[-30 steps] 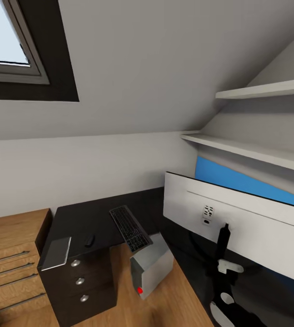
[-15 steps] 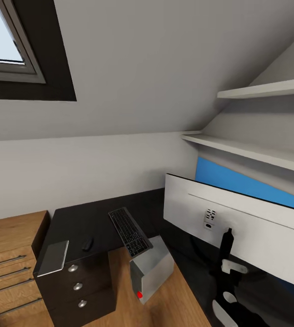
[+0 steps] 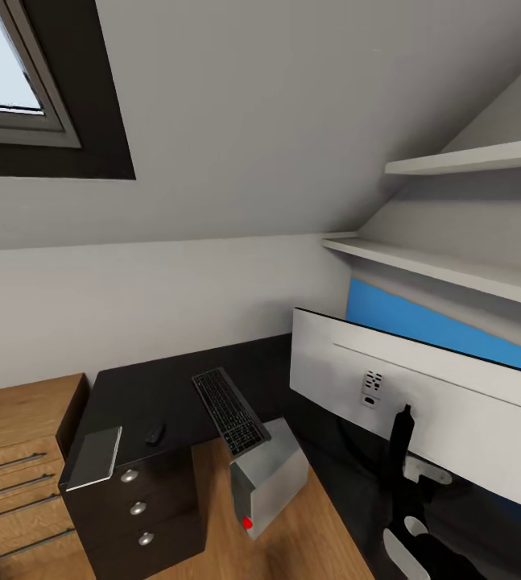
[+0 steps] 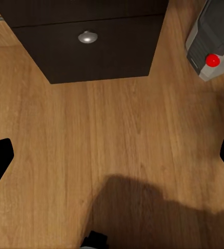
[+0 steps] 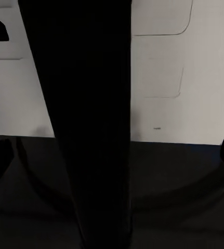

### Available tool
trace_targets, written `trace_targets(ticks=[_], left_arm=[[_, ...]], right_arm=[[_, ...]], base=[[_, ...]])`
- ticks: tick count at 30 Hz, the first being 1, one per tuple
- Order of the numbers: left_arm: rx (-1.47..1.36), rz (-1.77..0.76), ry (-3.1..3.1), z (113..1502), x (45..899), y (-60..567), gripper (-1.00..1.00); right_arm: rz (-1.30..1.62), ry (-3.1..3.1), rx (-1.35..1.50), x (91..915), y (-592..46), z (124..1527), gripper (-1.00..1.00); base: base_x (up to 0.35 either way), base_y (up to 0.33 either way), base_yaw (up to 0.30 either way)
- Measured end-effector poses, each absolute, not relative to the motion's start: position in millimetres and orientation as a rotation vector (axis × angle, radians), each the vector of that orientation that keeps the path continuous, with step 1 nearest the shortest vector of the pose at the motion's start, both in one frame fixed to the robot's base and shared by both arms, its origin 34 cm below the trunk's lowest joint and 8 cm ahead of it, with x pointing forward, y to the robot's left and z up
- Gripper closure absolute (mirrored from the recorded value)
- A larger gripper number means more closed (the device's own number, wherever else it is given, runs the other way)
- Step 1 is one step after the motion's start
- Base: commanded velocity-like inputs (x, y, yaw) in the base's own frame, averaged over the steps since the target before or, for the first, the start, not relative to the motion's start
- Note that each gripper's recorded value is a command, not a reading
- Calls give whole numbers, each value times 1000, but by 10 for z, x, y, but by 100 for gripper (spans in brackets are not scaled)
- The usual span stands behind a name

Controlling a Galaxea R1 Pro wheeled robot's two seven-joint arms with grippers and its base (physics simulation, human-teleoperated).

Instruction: In the bedroom, organize the workspace by keeping the computer under the desk, ensuring the monitor is on the desk, placing the keyboard on the desk next to the monitor, placing the mouse on the desk next to the keyboard, moving the folder from the swivel chair onto the desk next to the mouse, stacking the notebook on top of the folder with the pen on top of the notebook, and positioning the swivel chair next to the desk.

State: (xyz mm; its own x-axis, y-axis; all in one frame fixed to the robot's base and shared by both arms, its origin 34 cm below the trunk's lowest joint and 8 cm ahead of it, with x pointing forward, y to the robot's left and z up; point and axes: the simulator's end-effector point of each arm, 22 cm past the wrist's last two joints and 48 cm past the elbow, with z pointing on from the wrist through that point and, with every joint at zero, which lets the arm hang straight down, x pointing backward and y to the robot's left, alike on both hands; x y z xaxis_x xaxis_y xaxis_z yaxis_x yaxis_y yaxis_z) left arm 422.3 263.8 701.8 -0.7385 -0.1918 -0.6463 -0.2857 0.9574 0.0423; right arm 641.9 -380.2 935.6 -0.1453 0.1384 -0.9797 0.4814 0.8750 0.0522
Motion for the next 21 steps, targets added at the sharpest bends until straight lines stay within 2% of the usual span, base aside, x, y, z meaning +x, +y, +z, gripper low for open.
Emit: trace_targets(ticks=[21], left_arm=[[-332,179,2422,7019,4222,2634,-100]], right_arm=[[-273,1738,445,6592,-3632,9566,-100]], base=[[14,0,0]])
